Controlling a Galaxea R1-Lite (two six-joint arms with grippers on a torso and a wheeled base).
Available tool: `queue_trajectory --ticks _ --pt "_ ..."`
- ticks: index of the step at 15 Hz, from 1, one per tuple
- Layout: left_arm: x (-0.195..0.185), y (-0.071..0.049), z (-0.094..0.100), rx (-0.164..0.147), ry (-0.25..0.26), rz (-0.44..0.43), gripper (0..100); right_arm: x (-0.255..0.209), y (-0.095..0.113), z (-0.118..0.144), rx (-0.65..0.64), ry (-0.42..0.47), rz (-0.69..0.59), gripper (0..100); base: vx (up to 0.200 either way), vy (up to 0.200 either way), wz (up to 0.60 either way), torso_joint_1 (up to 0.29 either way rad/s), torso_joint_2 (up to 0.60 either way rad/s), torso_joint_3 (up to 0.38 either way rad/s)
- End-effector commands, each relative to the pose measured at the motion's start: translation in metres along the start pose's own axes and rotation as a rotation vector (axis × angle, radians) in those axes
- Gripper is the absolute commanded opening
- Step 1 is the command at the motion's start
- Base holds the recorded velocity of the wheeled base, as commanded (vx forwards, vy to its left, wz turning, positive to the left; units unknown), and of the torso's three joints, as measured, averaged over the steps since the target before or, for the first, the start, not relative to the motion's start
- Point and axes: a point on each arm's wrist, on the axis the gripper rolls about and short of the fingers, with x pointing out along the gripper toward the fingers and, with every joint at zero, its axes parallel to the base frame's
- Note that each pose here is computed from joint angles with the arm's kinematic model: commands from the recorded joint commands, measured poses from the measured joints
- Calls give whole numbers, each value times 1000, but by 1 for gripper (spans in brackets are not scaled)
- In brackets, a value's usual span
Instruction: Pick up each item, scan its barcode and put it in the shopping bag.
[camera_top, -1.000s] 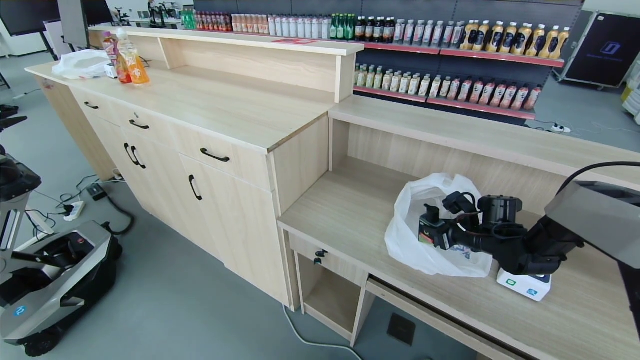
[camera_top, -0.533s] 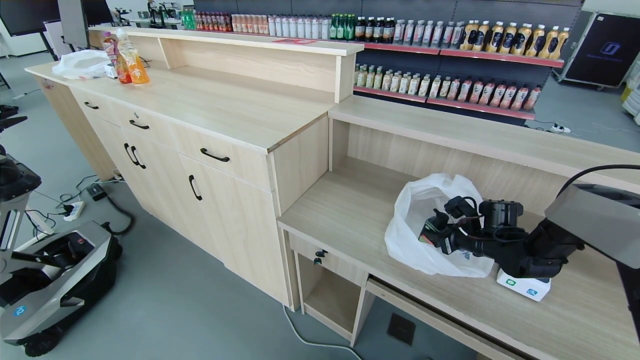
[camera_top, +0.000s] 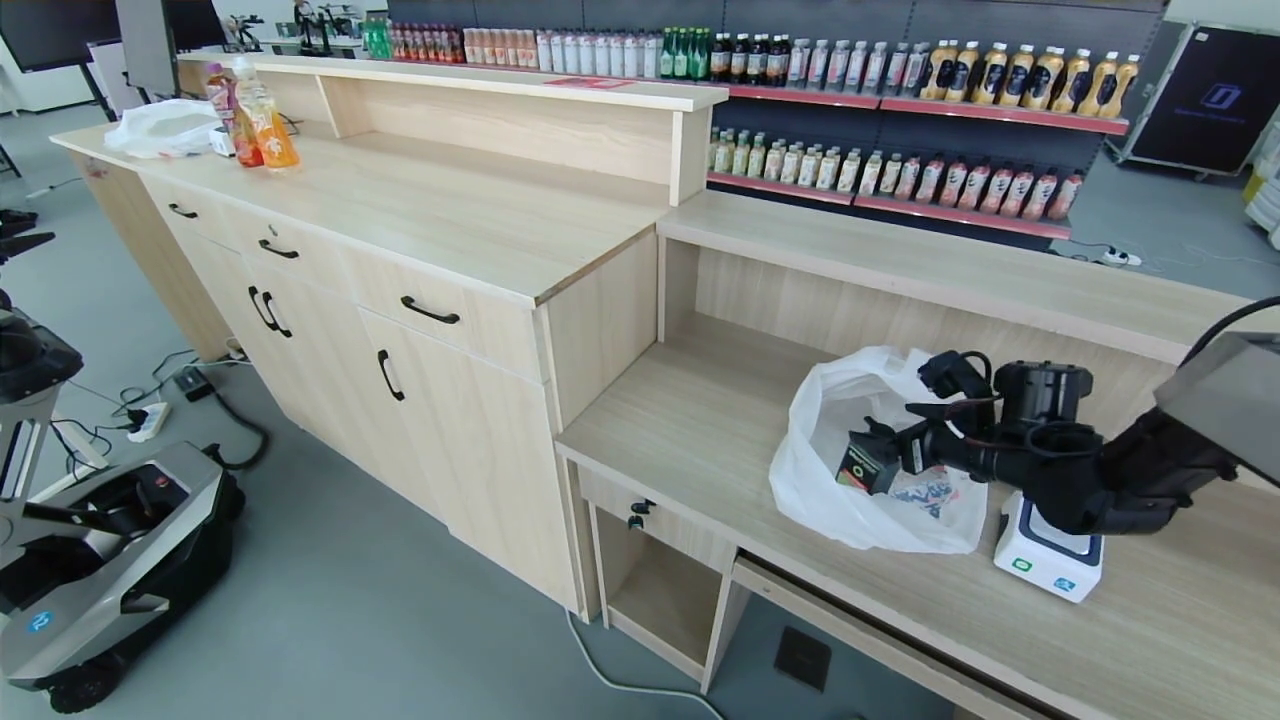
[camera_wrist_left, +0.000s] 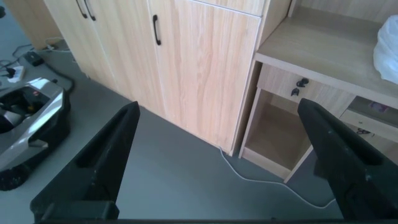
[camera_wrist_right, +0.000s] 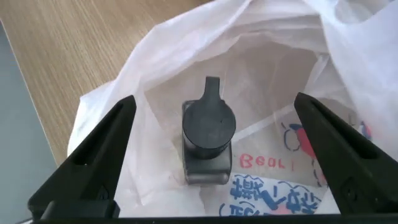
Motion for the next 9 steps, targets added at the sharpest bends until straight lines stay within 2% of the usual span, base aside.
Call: queue_trajectory --ticks 1,2,4,6,7,9 --pt "0 0 0 0 0 1 100 -68 8 59 -52 -106 -45 100 0 0 0 0 0 0" --pt "0 0 0 0 0 1 100 -98 16 71 -55 -122 -56 100 0 0 0 0 0 0" --pt "0 0 0 0 0 1 100 -165 32 78 -74 -107 -96 100 0 0 0 0 0 0" --pt "0 0 0 0 -1 1 100 -196 35 78 -77 -61 -133 100 0 0 0 0 0 0" --pt "0 0 0 0 -1 1 100 -221 33 76 -79 26 -202 100 0 0 0 0 0 0" --pt "0 0 0 0 2 1 100 -252 22 68 -57 122 -349 100 0 0 -600 -2 5 5"
